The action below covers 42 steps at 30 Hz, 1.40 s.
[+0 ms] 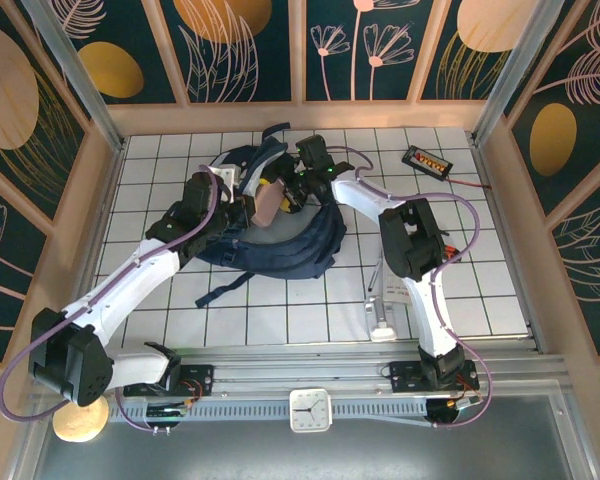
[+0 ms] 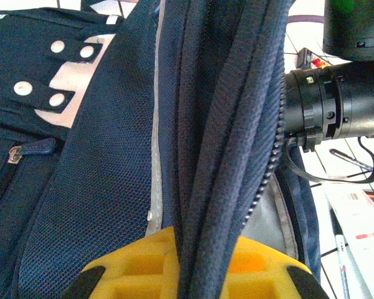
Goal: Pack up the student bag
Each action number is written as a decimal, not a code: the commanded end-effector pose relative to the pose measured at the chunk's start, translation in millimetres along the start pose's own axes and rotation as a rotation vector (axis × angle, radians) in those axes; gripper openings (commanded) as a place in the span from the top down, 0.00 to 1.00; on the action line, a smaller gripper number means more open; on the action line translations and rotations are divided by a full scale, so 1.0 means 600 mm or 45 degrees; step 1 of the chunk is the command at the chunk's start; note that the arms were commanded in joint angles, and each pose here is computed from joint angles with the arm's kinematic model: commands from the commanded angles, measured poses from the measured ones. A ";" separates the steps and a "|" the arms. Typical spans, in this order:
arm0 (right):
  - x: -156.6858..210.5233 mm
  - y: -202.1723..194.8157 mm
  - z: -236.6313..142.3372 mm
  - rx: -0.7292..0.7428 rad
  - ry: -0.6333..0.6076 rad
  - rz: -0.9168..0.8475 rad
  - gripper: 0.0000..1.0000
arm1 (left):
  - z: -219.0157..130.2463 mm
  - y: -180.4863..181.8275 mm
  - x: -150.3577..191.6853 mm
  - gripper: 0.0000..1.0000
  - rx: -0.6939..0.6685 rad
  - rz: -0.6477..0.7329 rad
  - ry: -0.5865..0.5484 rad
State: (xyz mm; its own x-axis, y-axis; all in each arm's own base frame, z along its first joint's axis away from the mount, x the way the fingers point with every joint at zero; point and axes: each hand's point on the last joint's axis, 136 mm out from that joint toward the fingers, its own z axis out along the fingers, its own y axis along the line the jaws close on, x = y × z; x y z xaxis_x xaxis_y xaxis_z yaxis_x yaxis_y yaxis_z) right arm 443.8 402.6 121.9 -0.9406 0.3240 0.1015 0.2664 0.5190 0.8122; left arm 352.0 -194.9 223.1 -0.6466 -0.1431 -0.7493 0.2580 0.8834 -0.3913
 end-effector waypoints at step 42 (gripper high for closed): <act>0.073 -0.471 -0.457 0.600 -0.349 0.011 0.12 | -0.014 -0.021 -0.011 1.00 0.087 0.036 -0.069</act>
State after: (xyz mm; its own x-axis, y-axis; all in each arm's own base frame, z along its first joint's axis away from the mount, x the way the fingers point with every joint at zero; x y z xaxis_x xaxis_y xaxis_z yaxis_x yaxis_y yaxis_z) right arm 257.1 42.1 56.5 -0.8615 0.4995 -0.0914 0.4361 0.8199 0.3708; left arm 346.3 -193.2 210.8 -0.6556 -0.1291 -0.7440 0.2618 0.8853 -0.3843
